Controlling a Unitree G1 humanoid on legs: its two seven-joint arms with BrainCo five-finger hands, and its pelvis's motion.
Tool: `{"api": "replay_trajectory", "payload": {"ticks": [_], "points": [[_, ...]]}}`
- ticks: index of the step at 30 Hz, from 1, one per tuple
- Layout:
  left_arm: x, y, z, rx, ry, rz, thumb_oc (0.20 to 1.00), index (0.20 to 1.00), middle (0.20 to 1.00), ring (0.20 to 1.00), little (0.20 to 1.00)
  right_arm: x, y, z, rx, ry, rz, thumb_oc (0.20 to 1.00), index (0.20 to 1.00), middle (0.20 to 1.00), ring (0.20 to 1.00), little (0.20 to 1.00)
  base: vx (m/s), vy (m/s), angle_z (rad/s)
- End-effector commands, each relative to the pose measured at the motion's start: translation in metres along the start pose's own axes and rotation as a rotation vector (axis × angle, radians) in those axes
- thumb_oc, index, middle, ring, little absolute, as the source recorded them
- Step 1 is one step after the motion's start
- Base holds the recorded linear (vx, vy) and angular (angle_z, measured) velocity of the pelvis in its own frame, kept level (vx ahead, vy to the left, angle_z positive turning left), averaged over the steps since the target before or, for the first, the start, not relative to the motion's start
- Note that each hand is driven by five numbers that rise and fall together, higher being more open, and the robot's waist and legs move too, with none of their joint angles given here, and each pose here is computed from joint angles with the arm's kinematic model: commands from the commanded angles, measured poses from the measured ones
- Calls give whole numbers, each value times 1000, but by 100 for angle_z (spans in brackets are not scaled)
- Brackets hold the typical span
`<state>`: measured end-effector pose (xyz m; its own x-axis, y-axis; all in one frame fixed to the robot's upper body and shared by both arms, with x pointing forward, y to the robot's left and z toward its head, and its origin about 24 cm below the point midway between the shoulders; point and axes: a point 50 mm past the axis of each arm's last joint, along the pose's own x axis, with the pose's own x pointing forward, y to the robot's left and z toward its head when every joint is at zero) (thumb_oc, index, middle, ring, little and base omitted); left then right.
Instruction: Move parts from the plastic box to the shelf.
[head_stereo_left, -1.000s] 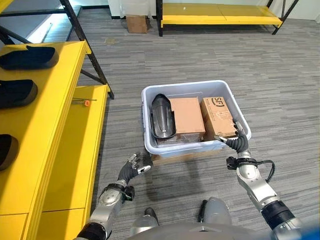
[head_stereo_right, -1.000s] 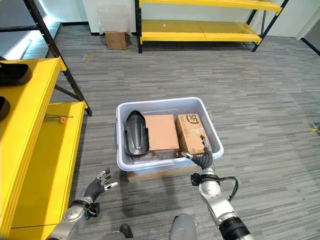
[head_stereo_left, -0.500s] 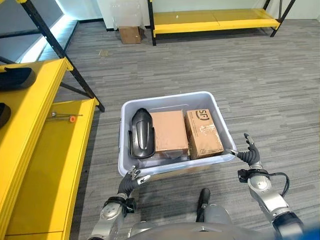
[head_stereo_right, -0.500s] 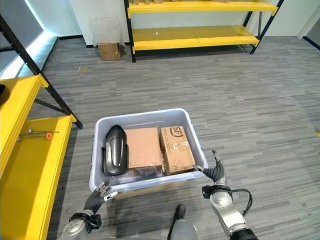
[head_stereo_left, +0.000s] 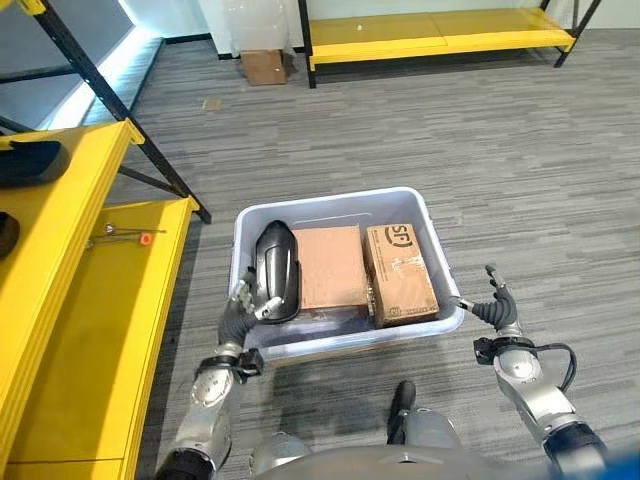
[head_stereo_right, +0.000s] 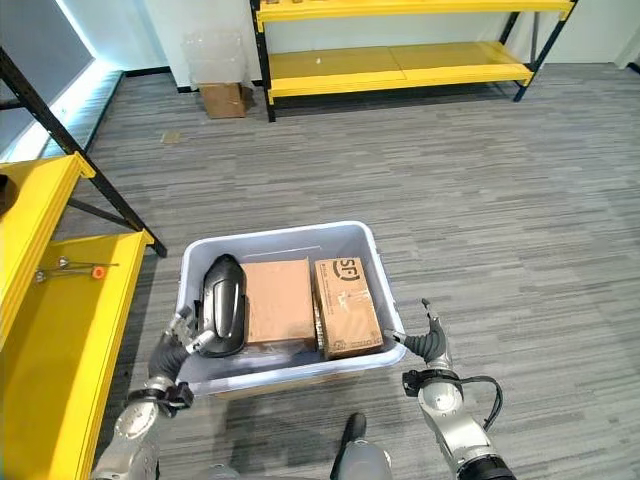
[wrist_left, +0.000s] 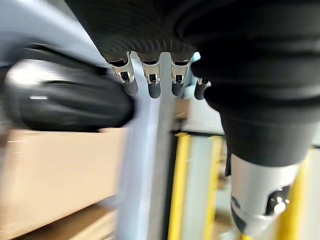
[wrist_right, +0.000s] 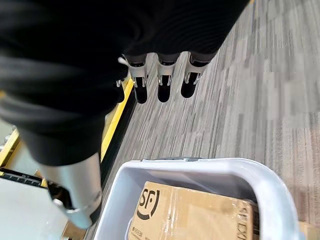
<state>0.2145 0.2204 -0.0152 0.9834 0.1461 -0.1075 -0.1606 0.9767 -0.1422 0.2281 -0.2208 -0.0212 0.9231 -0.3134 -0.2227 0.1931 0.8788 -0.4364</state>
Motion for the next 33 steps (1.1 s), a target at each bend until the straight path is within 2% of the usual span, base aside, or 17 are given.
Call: {"api": "replay_trajectory", "payload": {"ticks": [1,6,17,20,26,29,33], "points": [[6,-2,34,4,-174,13,1000,1000,1000,1000,1000,3,-5,21,40,-105,-37,1000,1000,1000,1000,1000,74,181,24],[10,-3,38,93,-170,12,1000,1000,1000,1000,1000,-1,4,14,95,-63,-23,1000,1000,1000,1000,1000,72,176,-14],[14,-17,35,176,-137,-5,1000,1000,1000,1000,1000,-8,18,14,38,-82,67,1000,1000,1000,1000,1000,43,63,0],[18,-20,32,185,-107,36,1000,1000,1000,1000,1000,-7,19,17,28,-101,72,1000,1000,1000,1000,1000,7,-7,-7],[31,-17,-1,218,102,283,1000,1000,1000,1000,1000,-2,24,32,25,-157,72,1000,1000,1000,1000,1000,-64,-55,-7],[48,-27,-2,266,120,314,1000,1000,1000,1000,1000,5,30,53,56,-239,62,1000,1000,1000,1000,1000,-213,-107,-5],[66,-44,3,178,151,395,1000,1000,1000,1000,1000,11,35,84,84,-330,64,1000,1000,1000,1000,1000,-176,-56,-16]]}}
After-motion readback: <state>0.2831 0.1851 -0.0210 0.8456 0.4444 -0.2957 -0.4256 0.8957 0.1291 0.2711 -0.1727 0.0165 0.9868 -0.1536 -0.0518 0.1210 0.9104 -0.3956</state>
